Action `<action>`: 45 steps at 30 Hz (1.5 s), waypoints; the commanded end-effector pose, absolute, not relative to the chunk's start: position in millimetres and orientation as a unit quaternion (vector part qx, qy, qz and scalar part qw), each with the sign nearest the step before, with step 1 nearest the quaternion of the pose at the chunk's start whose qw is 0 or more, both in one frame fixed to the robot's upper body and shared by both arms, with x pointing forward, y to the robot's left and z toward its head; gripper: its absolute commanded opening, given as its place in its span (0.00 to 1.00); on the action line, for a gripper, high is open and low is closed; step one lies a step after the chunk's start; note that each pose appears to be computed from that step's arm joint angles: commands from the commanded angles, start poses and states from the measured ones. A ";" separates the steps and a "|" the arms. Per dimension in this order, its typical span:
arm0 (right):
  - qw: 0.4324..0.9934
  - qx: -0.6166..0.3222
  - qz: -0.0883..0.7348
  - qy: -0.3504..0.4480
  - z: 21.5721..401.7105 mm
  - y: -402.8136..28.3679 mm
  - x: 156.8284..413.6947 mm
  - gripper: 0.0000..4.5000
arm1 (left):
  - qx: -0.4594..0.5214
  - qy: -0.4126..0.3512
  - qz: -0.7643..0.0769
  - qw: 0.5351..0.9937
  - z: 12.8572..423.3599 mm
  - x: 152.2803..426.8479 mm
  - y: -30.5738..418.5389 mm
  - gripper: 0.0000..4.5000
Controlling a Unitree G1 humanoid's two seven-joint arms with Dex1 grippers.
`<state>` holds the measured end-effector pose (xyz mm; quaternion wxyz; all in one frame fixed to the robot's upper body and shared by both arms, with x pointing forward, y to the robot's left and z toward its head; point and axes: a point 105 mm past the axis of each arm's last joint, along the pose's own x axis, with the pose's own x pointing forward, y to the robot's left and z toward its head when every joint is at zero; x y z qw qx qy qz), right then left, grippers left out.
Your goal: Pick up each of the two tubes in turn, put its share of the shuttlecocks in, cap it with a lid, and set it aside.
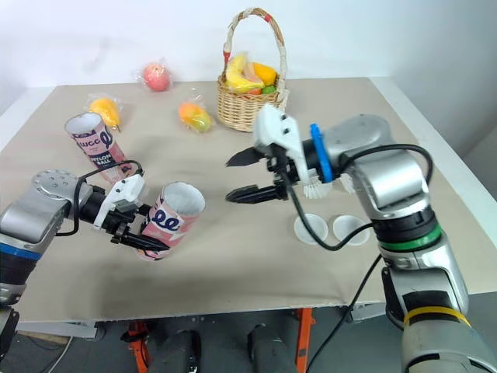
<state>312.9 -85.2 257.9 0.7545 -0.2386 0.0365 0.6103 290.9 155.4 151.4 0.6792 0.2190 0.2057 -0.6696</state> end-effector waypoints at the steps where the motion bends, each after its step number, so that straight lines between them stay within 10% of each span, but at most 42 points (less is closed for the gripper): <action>1: 0.837 -0.174 0.515 0.066 256.8 -112.7 325.3 0.77 | 0.230 0.195 -0.676 0.672 155.1 286.4 152.3 0.66; 13: 0.912 -0.142 0.335 0.190 194.8 -190.0 327.1 0.77 | 0.241 0.200 -0.676 0.666 142.5 285.0 156.9 0.66; 45: 0.952 -0.083 0.166 0.245 165.0 -194.3 399.7 0.77 | 0.228 0.183 -0.681 0.672 153.3 283.5 151.1 0.66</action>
